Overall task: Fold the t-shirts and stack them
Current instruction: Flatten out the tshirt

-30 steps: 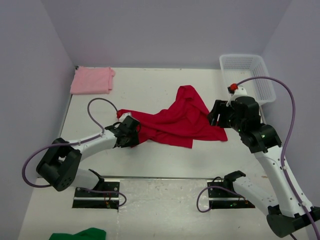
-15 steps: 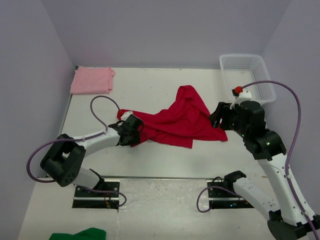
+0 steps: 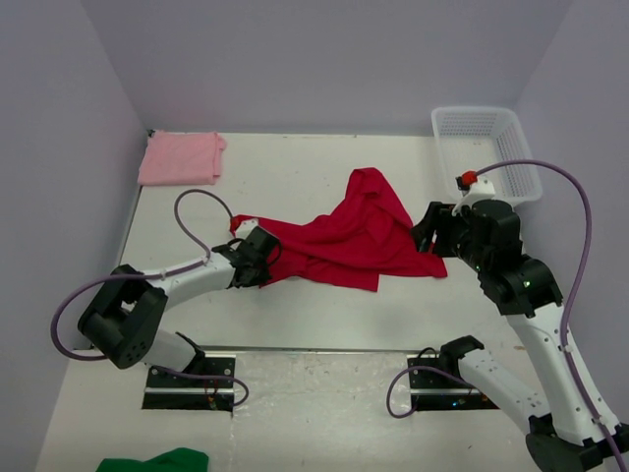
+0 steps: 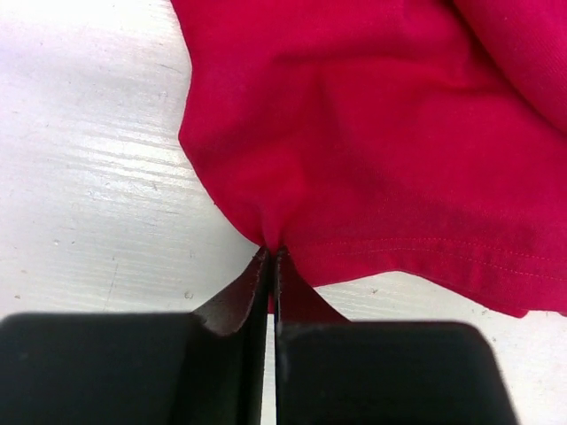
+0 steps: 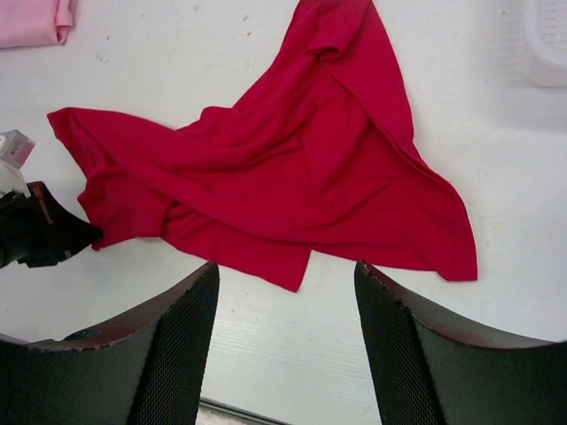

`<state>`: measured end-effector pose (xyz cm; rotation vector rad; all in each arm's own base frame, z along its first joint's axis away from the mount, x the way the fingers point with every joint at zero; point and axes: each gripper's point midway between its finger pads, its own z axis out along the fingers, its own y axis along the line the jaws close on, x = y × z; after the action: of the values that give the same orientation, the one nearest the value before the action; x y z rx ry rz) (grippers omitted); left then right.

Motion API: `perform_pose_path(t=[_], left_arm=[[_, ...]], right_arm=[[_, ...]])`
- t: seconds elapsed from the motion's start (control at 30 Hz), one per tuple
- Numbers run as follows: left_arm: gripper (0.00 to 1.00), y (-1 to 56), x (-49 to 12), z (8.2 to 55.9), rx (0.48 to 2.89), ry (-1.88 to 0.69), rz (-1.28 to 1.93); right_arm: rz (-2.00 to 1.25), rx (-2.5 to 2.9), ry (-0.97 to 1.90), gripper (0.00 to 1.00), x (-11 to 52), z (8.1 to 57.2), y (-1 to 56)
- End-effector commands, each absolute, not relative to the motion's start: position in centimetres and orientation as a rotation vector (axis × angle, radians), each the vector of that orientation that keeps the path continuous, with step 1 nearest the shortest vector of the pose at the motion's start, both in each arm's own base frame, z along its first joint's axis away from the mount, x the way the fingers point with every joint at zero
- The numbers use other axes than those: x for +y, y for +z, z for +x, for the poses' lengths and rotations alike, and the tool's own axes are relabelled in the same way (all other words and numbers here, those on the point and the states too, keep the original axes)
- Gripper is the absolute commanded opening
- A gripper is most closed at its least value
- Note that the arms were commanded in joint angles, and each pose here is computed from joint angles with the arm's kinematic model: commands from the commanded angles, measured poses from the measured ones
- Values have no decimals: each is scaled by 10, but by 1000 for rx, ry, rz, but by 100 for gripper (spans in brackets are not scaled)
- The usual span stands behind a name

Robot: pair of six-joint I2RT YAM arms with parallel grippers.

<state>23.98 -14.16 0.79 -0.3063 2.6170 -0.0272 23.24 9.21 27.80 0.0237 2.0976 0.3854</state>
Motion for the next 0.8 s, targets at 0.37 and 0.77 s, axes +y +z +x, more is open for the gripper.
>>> perform_pose_path(t=[0.37,0.77], left_arm=[[0,91,-84,233,2527,125,-422],[0,143,-2,258,2363,271,-569]], right_arm=[[206,2290,377,69,100,250,214],[415,2516,224,68,89,241,115]])
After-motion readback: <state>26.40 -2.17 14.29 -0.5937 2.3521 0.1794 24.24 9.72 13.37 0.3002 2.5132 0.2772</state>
